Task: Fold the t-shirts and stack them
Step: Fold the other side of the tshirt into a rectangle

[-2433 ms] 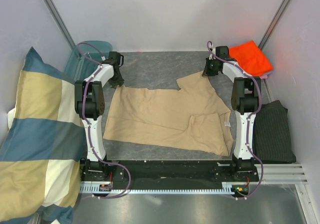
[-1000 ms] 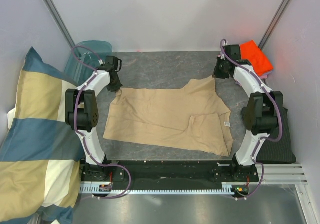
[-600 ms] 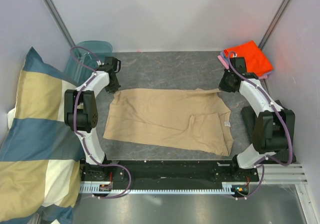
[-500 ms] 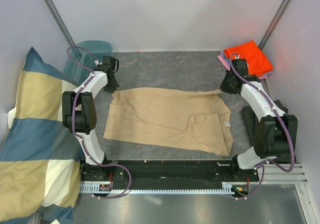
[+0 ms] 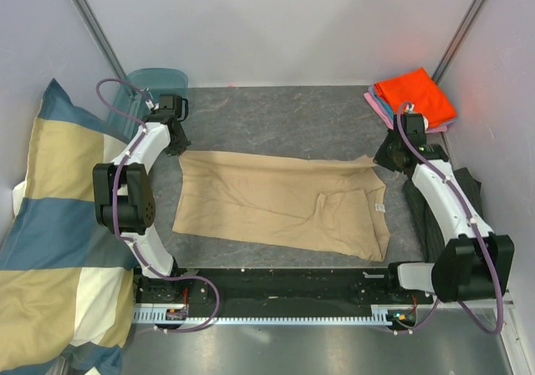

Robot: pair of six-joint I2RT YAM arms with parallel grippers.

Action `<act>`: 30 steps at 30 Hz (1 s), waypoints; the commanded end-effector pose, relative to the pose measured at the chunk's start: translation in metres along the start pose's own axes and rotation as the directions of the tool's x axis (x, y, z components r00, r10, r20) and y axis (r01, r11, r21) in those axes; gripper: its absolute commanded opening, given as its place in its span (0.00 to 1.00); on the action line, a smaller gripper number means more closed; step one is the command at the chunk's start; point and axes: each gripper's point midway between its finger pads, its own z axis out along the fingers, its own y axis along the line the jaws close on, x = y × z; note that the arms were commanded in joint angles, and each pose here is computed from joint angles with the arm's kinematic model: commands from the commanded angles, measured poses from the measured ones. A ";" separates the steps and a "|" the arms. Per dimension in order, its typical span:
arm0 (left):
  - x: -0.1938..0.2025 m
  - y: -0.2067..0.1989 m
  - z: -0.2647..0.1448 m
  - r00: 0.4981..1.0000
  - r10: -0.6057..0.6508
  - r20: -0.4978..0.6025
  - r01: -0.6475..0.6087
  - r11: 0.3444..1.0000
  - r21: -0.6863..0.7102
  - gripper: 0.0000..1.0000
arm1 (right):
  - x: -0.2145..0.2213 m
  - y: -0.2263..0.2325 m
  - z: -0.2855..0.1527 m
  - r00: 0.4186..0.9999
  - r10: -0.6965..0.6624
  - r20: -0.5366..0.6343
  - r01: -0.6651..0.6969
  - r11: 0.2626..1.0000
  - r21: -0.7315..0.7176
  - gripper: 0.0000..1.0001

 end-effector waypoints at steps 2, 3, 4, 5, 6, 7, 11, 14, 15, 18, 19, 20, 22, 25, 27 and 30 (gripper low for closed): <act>-0.009 0.010 -0.011 0.999 0.008 0.039 -0.007 1.000 -0.007 0.02 | 0.017 -0.007 -0.024 0.999 0.042 -0.001 -0.042 0.999 -0.019 0.00; -0.007 0.010 -0.011 0.999 0.009 0.034 -0.009 1.000 -0.009 0.02 | 0.026 -0.011 -0.023 0.999 0.046 -0.024 -0.046 0.999 -0.012 0.00; -0.006 0.011 -0.011 0.999 0.009 0.034 -0.009 1.000 -0.011 0.02 | 0.032 -0.011 -0.024 0.998 0.052 -0.039 -0.053 0.998 -0.020 0.00; -0.005 0.012 -0.011 0.999 0.009 0.033 -0.008 1.000 -0.014 0.02 | 0.034 -0.011 -0.028 0.997 0.061 -0.036 -0.062 0.997 -0.034 0.00; -0.003 0.014 -0.012 0.999 0.011 0.030 -0.011 1.000 -0.018 0.02 | 0.045 -0.016 -0.028 0.996 0.069 -0.055 -0.070 0.997 -0.024 0.00; -0.002 0.015 -0.011 1.000 0.008 0.027 -0.008 1.000 -0.020 0.02 | 0.049 -0.016 -0.030 0.995 0.075 -0.061 -0.076 0.997 -0.029 0.00; 0.003 0.020 -0.012 1.000 0.006 0.018 -0.006 1.000 -0.027 0.02 | 0.061 -0.020 -0.044 0.993 0.103 -0.059 -0.106 0.993 -0.060 0.00; 0.007 0.023 -0.013 1.000 0.005 0.011 -0.005 1.000 -0.031 0.02 | 0.070 -0.023 -0.053 0.991 0.116 -0.068 -0.120 0.990 -0.067 0.00; 0.008 0.023 -0.012 1.000 0.008 0.007 -0.008 0.999 -0.032 0.02 | 0.074 -0.025 -0.055 0.990 0.119 -0.077 -0.123 0.990 -0.061 0.00; 0.011 0.026 -0.014 1.000 0.006 0.006 -0.006 0.999 -0.036 0.02 | 0.077 -0.029 -0.066 0.990 0.126 -0.062 -0.130 0.989 -0.065 0.00; 0.011 0.026 -0.015 1.000 0.004 0.008 -0.004 0.999 -0.035 0.02 | 0.078 -0.030 -0.071 0.990 0.128 -0.055 -0.132 0.989 -0.070 0.00; 0.013 0.027 -0.015 1.000 0.006 0.005 -0.006 0.999 -0.036 0.02 | 0.080 -0.032 -0.074 0.990 0.125 -0.060 -0.129 0.989 -0.068 0.00; 0.015 0.028 -0.015 1.000 0.003 0.000 -0.003 0.999 -0.034 0.02 | 0.084 -0.032 -0.079 0.990 0.123 -0.063 -0.128 0.989 -0.079 0.00; 0.020 0.029 -0.016 1.000 0.001 -0.007 -0.001 0.999 -0.032 0.02 | 0.090 -0.037 -0.085 0.990 0.118 -0.072 -0.123 0.990 -0.074 0.00; 0.025 0.031 -0.017 1.000 0.003 -0.014 -0.004 0.999 -0.034 0.02 | 0.099 -0.036 -0.090 0.989 0.112 -0.098 -0.121 0.988 -0.091 0.00; 0.033 0.034 -0.018 1.000 0.002 -0.026 -0.003 0.999 -0.035 0.02 | 0.105 -0.038 -0.096 0.988 0.109 -0.112 -0.121 0.987 -0.102 0.00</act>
